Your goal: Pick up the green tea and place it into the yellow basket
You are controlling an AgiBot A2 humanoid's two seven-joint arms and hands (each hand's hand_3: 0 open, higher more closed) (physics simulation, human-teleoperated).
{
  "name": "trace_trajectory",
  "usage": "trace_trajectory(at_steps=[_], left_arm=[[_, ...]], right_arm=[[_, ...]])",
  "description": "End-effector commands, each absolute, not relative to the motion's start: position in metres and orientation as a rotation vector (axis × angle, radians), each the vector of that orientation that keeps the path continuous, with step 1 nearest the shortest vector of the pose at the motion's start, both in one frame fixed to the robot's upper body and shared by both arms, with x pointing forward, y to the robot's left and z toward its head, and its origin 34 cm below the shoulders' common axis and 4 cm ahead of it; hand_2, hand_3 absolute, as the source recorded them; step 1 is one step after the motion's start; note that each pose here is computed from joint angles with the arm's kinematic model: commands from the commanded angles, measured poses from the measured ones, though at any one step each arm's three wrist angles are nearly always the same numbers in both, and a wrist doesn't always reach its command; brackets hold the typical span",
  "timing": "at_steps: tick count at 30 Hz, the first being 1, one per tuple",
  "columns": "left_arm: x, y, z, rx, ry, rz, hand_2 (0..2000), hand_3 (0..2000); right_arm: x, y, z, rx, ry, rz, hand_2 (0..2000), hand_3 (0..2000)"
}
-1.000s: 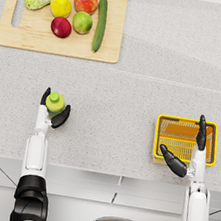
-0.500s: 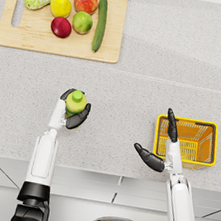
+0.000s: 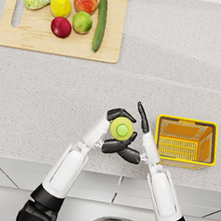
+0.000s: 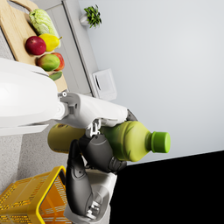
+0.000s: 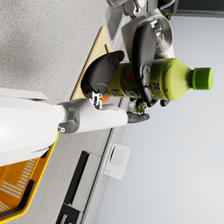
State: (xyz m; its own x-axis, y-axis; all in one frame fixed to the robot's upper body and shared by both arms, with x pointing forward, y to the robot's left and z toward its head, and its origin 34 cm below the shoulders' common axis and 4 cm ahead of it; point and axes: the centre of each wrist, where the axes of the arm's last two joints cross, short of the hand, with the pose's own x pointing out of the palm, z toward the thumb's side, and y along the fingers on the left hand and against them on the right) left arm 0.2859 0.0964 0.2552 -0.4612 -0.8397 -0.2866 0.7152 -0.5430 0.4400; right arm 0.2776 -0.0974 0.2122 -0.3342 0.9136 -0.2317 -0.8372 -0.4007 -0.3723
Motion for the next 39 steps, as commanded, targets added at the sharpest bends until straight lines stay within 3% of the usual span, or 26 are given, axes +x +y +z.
trace_trajectory(at_steps=[1,5,6,7,11,12,13,14,17,18,23,26,31,33,38,39], left_arm=[[0.264,0.072,0.261,0.654,-0.363,-2.182,2000,2000],[0.258,0.069,0.256,0.678,-0.341,-2.187,2000,2000],[0.260,0.071,0.255,0.677,-0.331,-2.172,2000,2000],[0.261,0.073,0.256,0.685,-0.330,-2.170,2000,2000],[0.264,0.076,0.252,0.716,-0.281,-2.215,2000,2000],[0.263,0.076,0.253,0.727,-0.280,-2.222,2000,2000],[0.262,0.079,0.252,0.741,-0.266,-2.233,639,1673],[0.262,0.082,0.252,0.735,-0.269,-2.201,0,1347],[0.266,0.101,0.253,0.714,-0.274,-2.079,0,367],[0.270,0.115,0.251,0.693,-0.264,-2.016,0,40],[0.268,0.198,0.244,0.620,-0.222,-1.713,0,0],[0.267,0.217,0.250,0.612,-0.245,-1.626,0,0],[0.271,0.221,0.246,0.584,-0.238,-1.608,0,0],[0.273,0.220,0.247,0.581,-0.245,-1.607,0,0],[0.275,0.214,0.245,0.568,-0.250,-1.624,0,0],[0.276,0.214,0.244,0.563,-0.248,-1.623,0,0]], right_arm=[[0.286,-0.088,0.225,-0.500,-0.259,1.929,0,0],[0.291,-0.090,0.232,-0.548,-0.249,2.047,0,0],[0.290,-0.091,0.233,-0.560,-0.247,2.068,1361,327],[0.290,-0.091,0.233,-0.590,-0.212,2.167,2000,653],[0.290,-0.092,0.231,-0.633,-0.130,2.291,2000,1960],[0.290,-0.092,0.232,-0.629,-0.148,2.250,2000,2000],[0.290,-0.092,0.233,-0.629,-0.156,2.229,2000,2000],[0.291,-0.093,0.234,-0.630,-0.156,2.220,2000,2000],[0.297,-0.105,0.247,-0.643,-0.197,2.158,2000,2000],[0.299,-0.115,0.258,-0.635,-0.252,2.066,2000,2000],[0.298,-0.196,0.296,-0.647,-0.422,1.654,2000,2000],[0.301,-0.228,0.296,-0.611,-0.420,1.539,2000,2000],[0.303,-0.249,0.264,-0.469,-0.352,1.451,2000,2000],[0.304,-0.253,0.250,-0.319,-0.244,1.428,2000,2000],[0.311,-0.241,0.220,-0.099,-0.027,1.488,2000,2000],[0.313,-0.238,0.217,-0.086,0.004,1.523,639,1673]])
